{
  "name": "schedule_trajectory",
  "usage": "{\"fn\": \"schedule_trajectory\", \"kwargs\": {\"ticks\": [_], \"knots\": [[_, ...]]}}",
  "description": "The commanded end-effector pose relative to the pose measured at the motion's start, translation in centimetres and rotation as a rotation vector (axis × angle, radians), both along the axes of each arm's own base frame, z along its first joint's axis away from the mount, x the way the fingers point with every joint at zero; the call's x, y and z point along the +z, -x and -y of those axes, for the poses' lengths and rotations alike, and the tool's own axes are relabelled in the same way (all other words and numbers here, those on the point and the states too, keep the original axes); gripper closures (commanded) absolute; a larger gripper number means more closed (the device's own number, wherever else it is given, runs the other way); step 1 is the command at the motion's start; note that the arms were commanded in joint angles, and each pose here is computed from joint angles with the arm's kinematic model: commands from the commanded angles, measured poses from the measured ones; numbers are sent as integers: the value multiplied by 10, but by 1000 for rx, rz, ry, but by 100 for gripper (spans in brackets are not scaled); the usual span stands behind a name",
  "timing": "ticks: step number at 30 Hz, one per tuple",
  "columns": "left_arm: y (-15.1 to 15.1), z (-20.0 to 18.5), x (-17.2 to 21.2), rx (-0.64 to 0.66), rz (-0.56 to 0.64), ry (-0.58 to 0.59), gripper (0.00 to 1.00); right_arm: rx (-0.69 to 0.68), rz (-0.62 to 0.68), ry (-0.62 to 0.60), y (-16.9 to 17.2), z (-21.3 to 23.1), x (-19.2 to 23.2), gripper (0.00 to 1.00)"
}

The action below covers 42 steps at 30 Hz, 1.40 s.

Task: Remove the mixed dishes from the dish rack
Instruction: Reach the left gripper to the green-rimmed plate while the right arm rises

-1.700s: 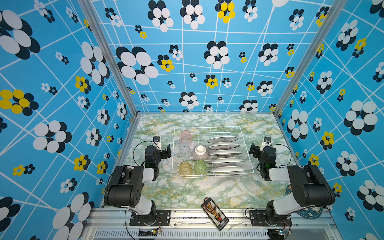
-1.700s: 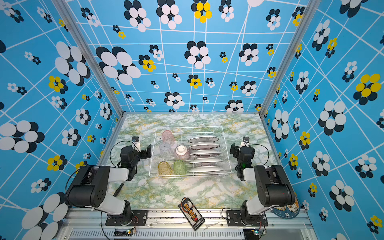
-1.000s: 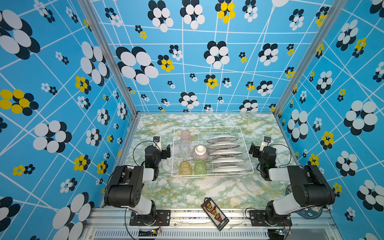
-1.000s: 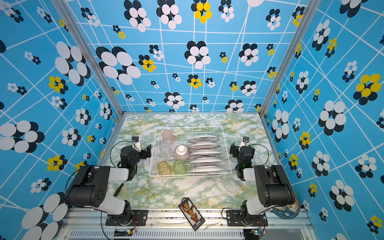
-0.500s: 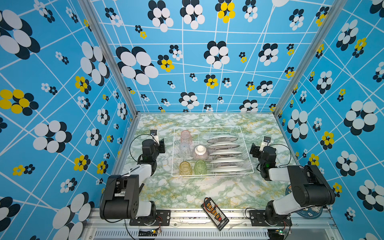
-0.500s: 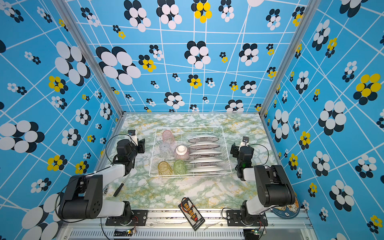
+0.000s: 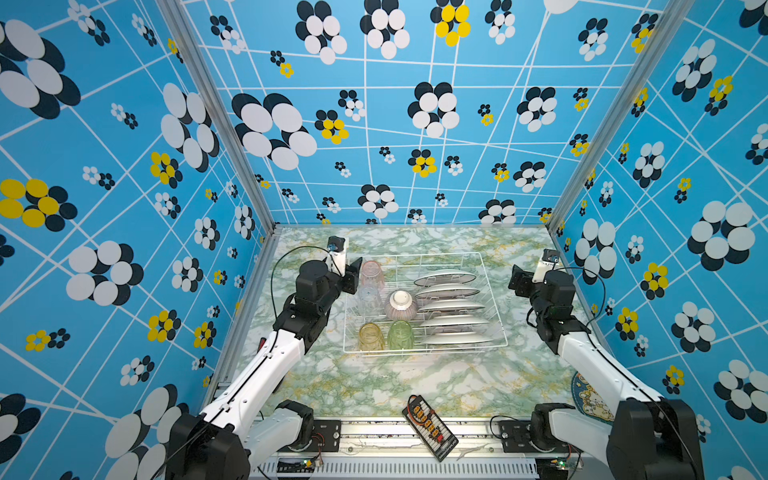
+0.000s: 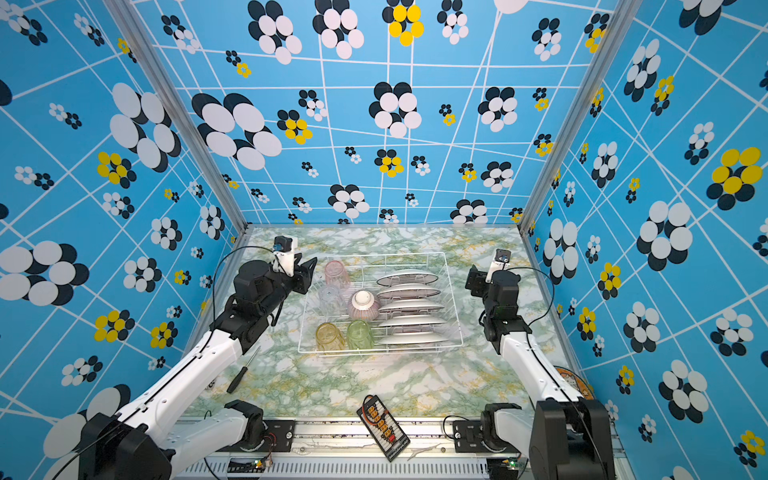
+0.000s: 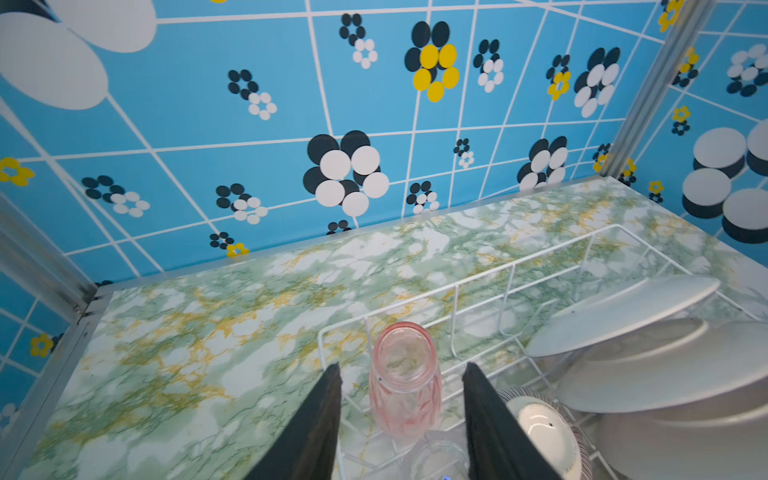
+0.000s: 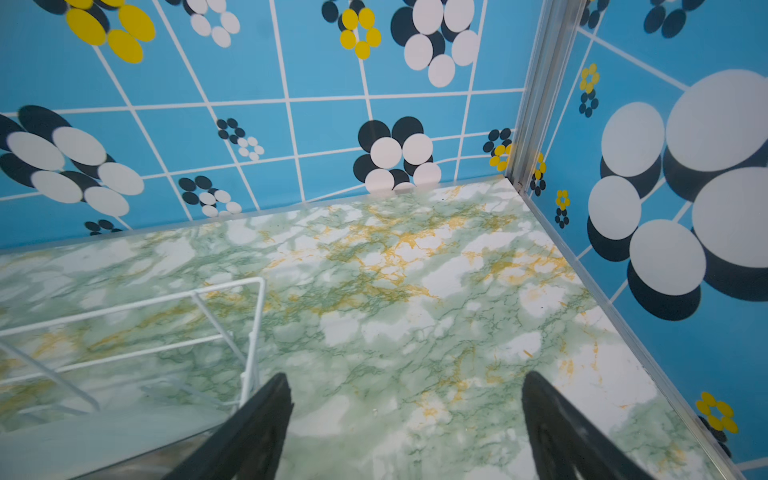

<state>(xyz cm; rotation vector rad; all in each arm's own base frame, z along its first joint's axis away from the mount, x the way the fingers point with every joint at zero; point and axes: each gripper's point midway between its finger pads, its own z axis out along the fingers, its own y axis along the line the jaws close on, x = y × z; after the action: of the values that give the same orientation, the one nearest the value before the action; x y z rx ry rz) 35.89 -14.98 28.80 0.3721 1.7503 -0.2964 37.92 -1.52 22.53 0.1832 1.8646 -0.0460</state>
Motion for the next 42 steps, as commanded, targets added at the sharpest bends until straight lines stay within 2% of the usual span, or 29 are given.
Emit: {"fn": "schedule_trajectory", "kwargs": {"ticks": [1,6,10,13,19,23,26,30,42], "knots": [[9,28,28,-67,56,-92,46,92,-167,-115,30,-21,-6,11],[7,81,48,-186,32,-202,47,132,-177,-184,56,-32,21,11],[0,117,52,-282,23,-214,47,148,-235,-196,66,-37,29,11],[-6,142,49,-359,-18,-236,48,151,-278,-192,67,-39,28,12],[-16,190,33,-447,-33,-402,50,170,-306,-190,69,-46,29,13],[-10,217,20,-544,-41,-500,52,188,-312,-191,69,-52,31,14],[1,230,1,-618,-65,-616,53,209,-326,-190,68,-58,31,14],[4,238,-13,-645,-74,-725,52,253,-323,-188,66,-73,34,14],[-13,244,-43,-670,-51,-930,51,273,-308,-188,61,-84,39,14]]}}
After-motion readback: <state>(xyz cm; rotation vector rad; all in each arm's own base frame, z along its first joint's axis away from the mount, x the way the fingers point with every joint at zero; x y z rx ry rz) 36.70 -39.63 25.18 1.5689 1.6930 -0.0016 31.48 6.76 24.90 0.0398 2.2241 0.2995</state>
